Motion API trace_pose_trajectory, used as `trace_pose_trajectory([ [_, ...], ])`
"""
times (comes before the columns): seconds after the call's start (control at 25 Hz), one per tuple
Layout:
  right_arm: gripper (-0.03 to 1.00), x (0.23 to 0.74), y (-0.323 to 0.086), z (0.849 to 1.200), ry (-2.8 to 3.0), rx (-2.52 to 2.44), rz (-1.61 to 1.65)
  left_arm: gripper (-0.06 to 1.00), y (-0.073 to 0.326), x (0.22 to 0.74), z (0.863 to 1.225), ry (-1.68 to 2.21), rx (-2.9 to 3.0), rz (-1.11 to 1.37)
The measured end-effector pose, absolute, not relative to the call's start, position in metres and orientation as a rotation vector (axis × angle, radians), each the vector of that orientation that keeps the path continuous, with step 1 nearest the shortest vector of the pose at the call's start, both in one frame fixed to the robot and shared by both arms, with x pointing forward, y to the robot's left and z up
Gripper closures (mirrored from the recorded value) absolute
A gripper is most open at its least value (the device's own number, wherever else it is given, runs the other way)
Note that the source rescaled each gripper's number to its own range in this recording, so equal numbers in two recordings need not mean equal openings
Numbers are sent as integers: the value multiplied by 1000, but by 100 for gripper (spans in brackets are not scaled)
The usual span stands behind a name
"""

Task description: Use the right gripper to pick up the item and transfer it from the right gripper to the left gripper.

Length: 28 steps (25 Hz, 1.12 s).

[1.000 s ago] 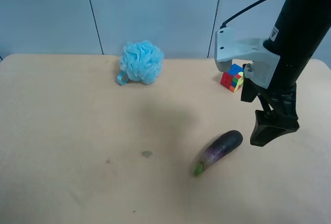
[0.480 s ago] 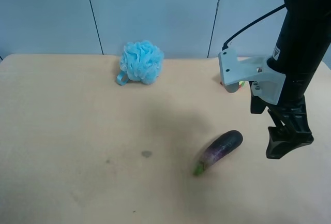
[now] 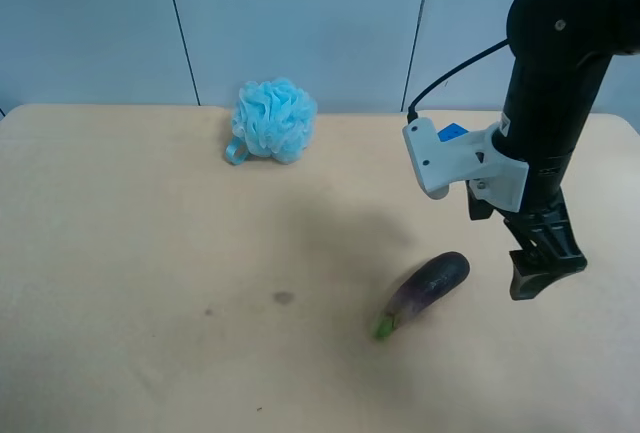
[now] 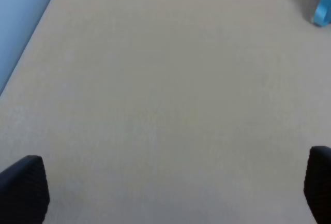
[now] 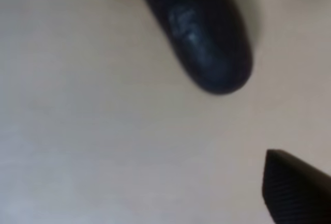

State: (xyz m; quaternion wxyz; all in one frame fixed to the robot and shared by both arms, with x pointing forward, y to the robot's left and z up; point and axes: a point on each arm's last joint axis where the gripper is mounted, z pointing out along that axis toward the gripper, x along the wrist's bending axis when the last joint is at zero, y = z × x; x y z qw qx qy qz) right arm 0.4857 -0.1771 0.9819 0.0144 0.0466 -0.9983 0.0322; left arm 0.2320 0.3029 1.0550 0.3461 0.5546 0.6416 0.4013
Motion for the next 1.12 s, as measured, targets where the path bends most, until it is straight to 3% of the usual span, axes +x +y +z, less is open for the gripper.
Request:
trace_pose_trajectory([
  [0.32, -3, 495, -153, 955, -3154, 411, 136, -6, 303, 232, 1055, 1665, 1439, 1041],
  [0.76, -3, 501, -151, 940, -3137, 561, 162, -6, 303, 232, 1055, 1665, 1439, 1041],
  [1.12, -3, 482, -161, 908, -3140, 662, 120, -6, 303, 232, 1055, 1665, 1439, 1041],
])
